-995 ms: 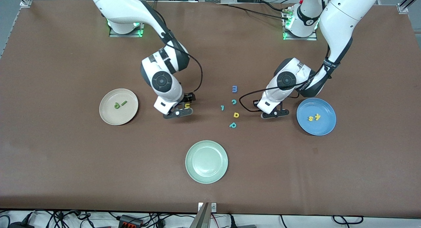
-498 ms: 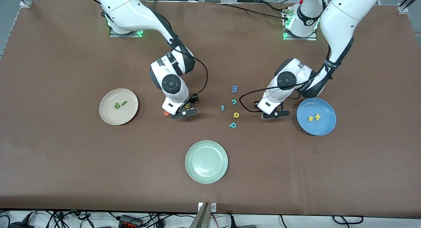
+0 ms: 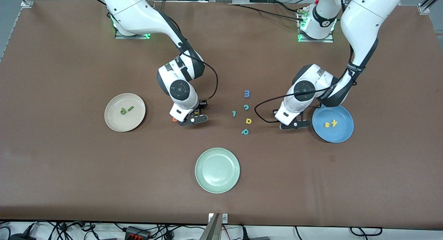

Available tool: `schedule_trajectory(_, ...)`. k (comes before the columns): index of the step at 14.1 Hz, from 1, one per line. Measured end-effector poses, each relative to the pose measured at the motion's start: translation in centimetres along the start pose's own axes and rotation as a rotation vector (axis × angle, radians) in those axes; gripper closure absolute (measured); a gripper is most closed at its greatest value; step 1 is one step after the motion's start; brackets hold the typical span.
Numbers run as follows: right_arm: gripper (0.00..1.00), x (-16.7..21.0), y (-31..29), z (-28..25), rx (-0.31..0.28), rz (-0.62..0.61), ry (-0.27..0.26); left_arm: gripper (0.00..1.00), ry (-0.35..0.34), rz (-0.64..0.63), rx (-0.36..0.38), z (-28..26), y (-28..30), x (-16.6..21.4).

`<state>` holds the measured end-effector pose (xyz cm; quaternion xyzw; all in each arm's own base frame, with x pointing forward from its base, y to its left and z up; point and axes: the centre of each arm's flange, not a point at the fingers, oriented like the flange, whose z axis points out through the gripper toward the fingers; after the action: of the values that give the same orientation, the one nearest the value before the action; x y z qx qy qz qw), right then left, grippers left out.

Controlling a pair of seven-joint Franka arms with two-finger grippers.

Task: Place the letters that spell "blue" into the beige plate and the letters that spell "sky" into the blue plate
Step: 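Grasp the blue y with the left gripper and carry it to the blue plate, then release the blue y onto the blue plate with the left gripper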

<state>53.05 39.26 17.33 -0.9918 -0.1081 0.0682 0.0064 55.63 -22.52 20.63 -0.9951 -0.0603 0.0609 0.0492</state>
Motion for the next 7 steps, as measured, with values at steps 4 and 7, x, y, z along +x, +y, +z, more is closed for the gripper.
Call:
schedule_trajectory(4, 0.70, 0.1, 0.1, -0.2, 0.000, 0.002, 0.002, 0.86, -0.040, 0.105, 0.058, -3.1, -5.6, 3.5)
schedule_trajectory(7, 0.76, 0.1, 0.1, -0.3, 0.000, 0.003, 0.002, 0.86, -0.061, 0.187, 0.034, -2.8, -14.6, 6.6)
